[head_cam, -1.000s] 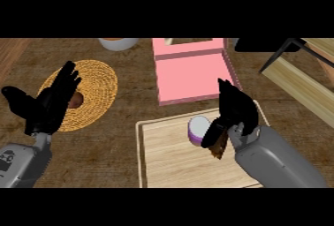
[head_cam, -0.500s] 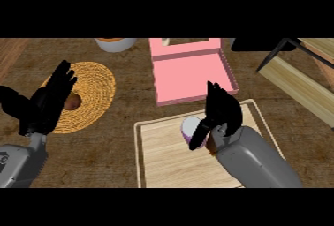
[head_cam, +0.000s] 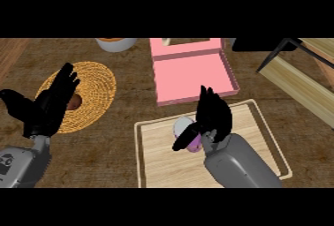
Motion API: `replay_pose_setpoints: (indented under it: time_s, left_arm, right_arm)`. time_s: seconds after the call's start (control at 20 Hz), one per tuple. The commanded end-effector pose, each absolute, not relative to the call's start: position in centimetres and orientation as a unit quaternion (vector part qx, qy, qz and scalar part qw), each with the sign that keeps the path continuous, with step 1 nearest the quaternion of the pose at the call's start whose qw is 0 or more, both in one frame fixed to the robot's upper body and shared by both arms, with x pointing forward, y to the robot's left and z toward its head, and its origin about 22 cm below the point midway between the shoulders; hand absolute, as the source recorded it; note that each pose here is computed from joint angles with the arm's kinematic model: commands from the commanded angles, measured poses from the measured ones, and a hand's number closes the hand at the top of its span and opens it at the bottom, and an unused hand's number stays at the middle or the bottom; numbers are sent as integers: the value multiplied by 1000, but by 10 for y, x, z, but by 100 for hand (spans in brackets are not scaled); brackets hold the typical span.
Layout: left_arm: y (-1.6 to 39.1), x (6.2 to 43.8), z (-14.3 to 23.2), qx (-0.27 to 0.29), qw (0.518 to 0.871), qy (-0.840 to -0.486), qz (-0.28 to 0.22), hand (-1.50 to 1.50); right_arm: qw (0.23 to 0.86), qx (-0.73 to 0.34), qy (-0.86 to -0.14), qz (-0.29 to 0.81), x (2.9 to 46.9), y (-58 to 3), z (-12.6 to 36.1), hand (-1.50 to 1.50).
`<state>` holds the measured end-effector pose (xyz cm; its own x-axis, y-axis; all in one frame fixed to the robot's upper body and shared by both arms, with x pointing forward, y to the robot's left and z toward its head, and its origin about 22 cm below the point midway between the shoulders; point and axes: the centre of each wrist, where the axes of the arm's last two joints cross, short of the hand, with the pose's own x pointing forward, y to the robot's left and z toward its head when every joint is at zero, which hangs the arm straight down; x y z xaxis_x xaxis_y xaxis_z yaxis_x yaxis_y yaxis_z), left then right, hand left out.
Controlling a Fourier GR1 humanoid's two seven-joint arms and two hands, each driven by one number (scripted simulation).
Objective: Pick the can from the tray and place it in the tiered shelf
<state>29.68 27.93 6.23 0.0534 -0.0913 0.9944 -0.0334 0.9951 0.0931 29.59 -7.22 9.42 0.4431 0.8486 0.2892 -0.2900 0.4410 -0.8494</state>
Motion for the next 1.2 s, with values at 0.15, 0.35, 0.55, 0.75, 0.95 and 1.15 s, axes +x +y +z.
replay_pose_setpoints:
  time_s: [0.15,0.35,0.55,0.75,0.95,1.15]
  left_arm:
    - [291,307,76,43,721,-692,-22,0]
    - [283,300,69,39,722,-690,-26,0]
    - [275,298,61,43,724,-688,-20,0]
    - [275,293,73,37,720,-692,-25,0]
    - [278,307,62,42,725,-688,-18,0]
    - [278,290,69,38,717,-695,-27,0]
  right_arm:
    - [797,-423,-253,349,296,-67,79,-150]
    - [802,-419,-247,347,294,-70,72,-150]
    - [811,-401,-241,352,295,-75,50,150]
    - [765,-437,-267,390,296,-79,47,150]
    - [749,-456,-285,388,301,-63,59,150]
    - [746,-469,-323,345,319,-77,60,150]
